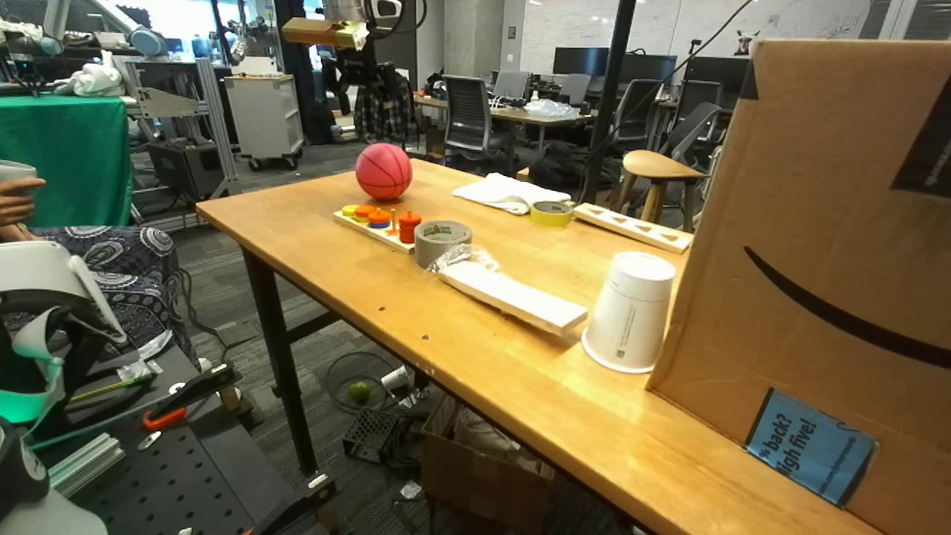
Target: Push the ball to the right
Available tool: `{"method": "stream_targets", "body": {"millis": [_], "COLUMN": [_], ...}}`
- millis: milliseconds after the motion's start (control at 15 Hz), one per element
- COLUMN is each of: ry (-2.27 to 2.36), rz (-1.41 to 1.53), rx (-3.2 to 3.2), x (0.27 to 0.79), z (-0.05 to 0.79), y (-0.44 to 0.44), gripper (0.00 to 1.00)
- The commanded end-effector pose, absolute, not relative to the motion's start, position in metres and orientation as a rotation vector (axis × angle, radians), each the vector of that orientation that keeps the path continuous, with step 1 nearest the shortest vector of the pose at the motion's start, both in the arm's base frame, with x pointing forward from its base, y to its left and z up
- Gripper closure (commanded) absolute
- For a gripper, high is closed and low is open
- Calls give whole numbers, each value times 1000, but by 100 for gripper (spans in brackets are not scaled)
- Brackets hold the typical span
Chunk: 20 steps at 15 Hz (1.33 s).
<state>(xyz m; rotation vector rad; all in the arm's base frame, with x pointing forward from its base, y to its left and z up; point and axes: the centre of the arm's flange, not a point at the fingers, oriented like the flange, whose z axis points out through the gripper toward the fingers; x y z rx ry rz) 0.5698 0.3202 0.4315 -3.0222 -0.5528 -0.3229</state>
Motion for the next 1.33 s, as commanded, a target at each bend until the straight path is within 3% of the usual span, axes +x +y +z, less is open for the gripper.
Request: {"method": "stream_targets", "body": {"millis": [0,533,1267], "ry": [-675,-842,-669], "rz": [-326,-345,-256], "rx": [-2938,-2840,-2864], "x": [569,569,634], "z": [431,426,365], "y": [342,371,347], "gripper": [0,0,0]}}
